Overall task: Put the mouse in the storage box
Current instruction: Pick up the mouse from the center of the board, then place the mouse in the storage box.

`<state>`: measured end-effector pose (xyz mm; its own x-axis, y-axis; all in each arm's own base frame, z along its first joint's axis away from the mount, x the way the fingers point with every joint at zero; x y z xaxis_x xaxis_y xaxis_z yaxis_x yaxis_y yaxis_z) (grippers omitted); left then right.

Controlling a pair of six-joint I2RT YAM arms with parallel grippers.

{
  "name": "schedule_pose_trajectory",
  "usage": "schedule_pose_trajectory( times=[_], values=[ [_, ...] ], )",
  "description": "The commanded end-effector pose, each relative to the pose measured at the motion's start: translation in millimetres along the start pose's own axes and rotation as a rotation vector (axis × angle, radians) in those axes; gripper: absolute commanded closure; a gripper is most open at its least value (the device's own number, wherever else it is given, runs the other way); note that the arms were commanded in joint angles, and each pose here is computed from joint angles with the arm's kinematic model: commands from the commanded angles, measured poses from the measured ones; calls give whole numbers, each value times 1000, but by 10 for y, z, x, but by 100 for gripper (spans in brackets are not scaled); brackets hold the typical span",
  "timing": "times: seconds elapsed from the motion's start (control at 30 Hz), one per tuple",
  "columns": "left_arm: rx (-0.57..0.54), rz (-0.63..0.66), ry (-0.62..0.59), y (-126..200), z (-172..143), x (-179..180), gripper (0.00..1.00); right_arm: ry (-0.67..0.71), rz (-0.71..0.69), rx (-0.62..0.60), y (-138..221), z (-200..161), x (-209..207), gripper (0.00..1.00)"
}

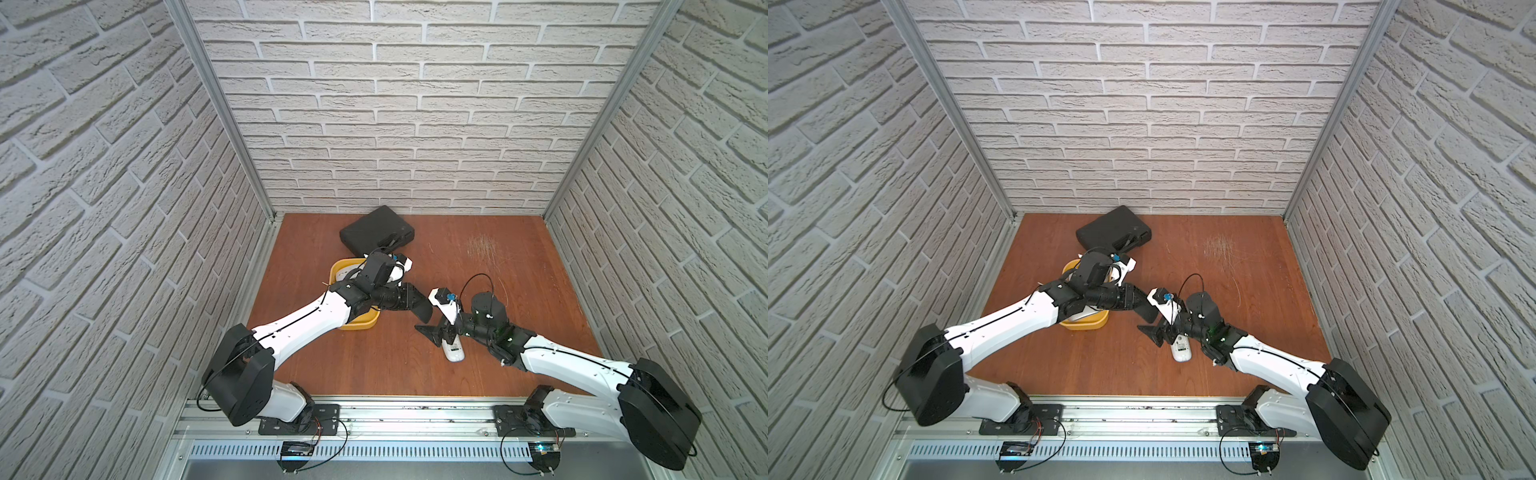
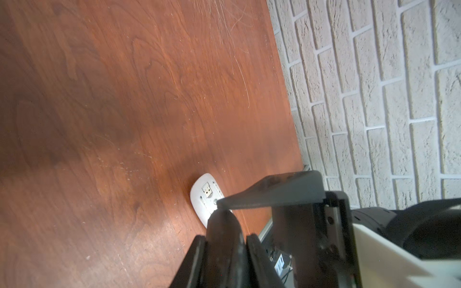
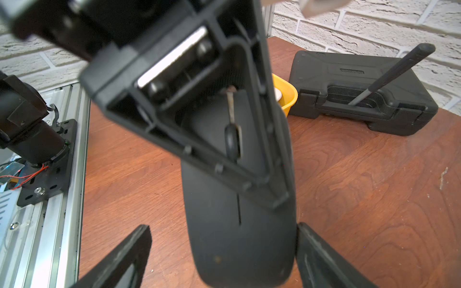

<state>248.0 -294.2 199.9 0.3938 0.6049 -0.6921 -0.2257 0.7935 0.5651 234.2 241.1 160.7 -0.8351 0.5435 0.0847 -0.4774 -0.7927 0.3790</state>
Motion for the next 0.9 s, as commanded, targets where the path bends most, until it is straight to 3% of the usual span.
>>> schedule_pose_trajectory(
  times=[0.0,0.23,0.53,0.7,0.87],
  values=[
    [-54,-38,-30,150,75,-46,100,14,-9,-76,21,208,-6,5],
    [-148,11,44,555,164,335,100,6,-17,-70,29,194,-12,4],
    [-291,213,170,1141,135,1067,100,-4,-2,-38,-25,144,-10,4],
    [-305,275,221,1206,65,1335,100,-8,2,-28,-46,124,-11,4],
    [-310,228,249,1053,99,1503,100,-14,5,-16,-72,102,-17,4]
  ],
)
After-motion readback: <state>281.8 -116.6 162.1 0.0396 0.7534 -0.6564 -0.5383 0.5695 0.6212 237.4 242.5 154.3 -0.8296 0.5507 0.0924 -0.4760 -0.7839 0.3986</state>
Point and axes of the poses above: each gripper's point midway between its finger pads, its own y axis back along the fingers, its own x axis along the line the jaws close on, z = x × y, the point moved 3 cm from there along y, back along the fingers, and after that the axes turned 2 degrees about -y, right-handed, at the moved point
